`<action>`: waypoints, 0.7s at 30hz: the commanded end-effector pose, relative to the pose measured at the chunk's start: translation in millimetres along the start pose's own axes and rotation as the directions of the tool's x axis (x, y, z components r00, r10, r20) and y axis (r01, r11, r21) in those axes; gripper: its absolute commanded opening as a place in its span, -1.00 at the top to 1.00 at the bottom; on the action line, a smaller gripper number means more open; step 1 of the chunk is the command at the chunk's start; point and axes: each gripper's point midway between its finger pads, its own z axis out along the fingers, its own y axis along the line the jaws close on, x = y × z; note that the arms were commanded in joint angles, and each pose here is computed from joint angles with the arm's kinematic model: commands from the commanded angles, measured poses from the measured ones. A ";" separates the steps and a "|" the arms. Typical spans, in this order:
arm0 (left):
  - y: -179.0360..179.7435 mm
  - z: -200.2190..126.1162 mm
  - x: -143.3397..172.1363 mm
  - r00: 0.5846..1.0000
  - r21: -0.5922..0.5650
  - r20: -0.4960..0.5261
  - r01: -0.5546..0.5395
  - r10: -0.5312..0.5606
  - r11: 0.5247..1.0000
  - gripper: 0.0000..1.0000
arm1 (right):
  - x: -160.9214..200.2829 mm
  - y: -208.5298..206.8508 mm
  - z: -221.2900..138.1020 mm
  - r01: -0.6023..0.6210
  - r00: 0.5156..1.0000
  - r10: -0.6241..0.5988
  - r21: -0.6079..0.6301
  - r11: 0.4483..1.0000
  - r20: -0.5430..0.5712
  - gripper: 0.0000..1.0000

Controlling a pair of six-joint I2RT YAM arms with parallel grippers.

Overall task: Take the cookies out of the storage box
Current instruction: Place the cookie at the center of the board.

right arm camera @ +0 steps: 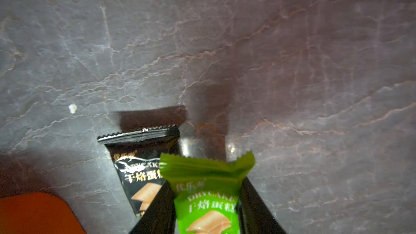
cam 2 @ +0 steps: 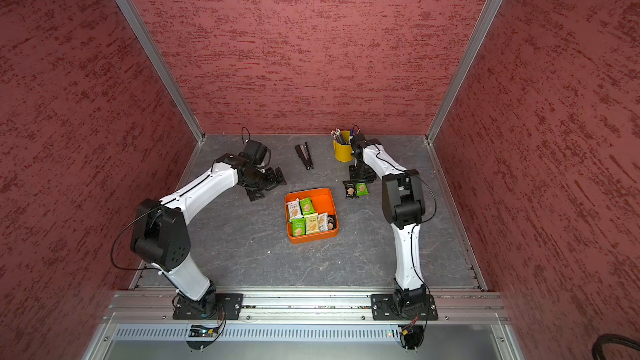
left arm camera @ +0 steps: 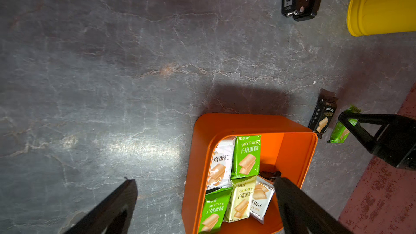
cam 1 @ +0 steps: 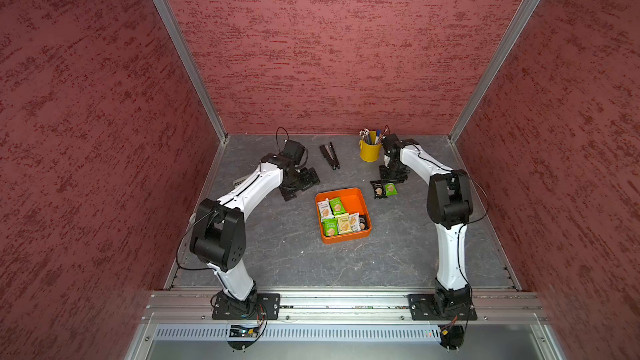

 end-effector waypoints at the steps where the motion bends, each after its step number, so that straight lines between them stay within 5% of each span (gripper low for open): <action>1: 8.8 -7.3 6.1 1.000 -0.031 0.022 0.022 -0.022 0.999 -0.99 | -16.5 0.9 -1.6 0.009 0.999 -0.008 -0.023 1.000 0.044 0.22; 11: 13.9 -12.6 11.1 0.999 -0.040 0.042 0.025 -0.023 0.999 -0.99 | -11.0 -5.7 14.2 0.005 1.000 -0.004 -0.025 1.000 0.009 0.17; 21: 9.2 -11.3 8.2 0.999 -0.022 0.047 0.001 0.000 1.000 -0.99 | -10.4 -9.2 -9.8 -0.014 0.999 0.015 -0.018 1.000 0.050 -0.18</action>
